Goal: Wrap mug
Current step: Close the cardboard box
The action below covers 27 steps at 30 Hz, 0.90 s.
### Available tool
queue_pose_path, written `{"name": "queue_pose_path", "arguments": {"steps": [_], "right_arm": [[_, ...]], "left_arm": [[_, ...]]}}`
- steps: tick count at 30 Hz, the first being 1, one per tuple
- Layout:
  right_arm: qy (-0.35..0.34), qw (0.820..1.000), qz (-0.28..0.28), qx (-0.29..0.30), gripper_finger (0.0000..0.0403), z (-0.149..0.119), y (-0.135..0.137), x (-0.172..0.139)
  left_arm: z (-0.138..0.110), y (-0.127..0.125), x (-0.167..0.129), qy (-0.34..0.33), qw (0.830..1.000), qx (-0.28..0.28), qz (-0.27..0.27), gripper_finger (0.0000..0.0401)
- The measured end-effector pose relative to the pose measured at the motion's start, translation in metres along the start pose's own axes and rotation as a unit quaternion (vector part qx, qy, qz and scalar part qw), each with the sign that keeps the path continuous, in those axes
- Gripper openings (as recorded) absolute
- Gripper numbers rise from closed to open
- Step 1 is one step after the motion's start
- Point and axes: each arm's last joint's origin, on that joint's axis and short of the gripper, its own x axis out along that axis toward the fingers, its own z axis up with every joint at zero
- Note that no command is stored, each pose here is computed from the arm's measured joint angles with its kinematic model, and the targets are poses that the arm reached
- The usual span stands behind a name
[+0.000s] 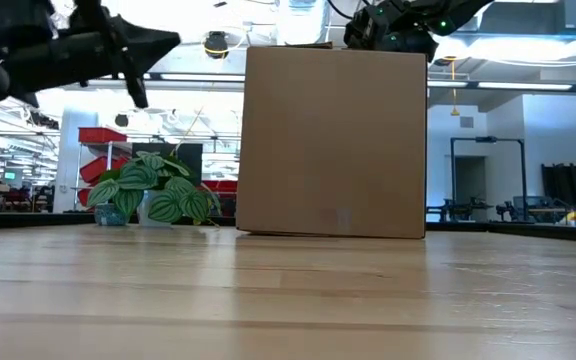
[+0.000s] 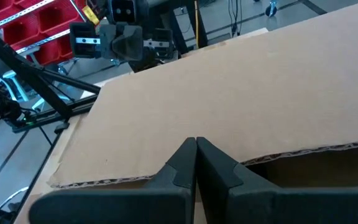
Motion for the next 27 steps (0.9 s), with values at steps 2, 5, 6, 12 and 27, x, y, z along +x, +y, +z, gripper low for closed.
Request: {"name": "queue_pose_path", "arguments": {"steps": [2,5,6,12,27], "right_arm": [[0.0,1.0,0.0,0.0,0.0,0.0,0.0,0.0],[0.001,1.0,0.001,-0.001,0.0,0.0,0.002,0.001],[0.001,1.0,0.002,-0.001,0.0,0.0,0.002,0.002],[-0.006,1.0,0.006,-0.011,0.0,0.002,0.006,0.006],[-0.012,1.0,0.008,-0.002,0.0,0.004,0.009,0.008]], "left_arm": [[-0.005,0.001,-0.008,-0.001,1.0,-0.012,-0.001,0.0],[-0.005,-0.001,-0.017,-0.008,0.999,-0.031,-0.009,0.0],[-0.005,-0.002,-0.018,0.0,0.999,-0.034,-0.015,0.0],[0.0,-0.007,-0.027,0.033,0.999,-0.022,-0.022,0.0],[-0.016,0.003,-0.06,0.134,0.978,0.117,0.113,0.0]]}}
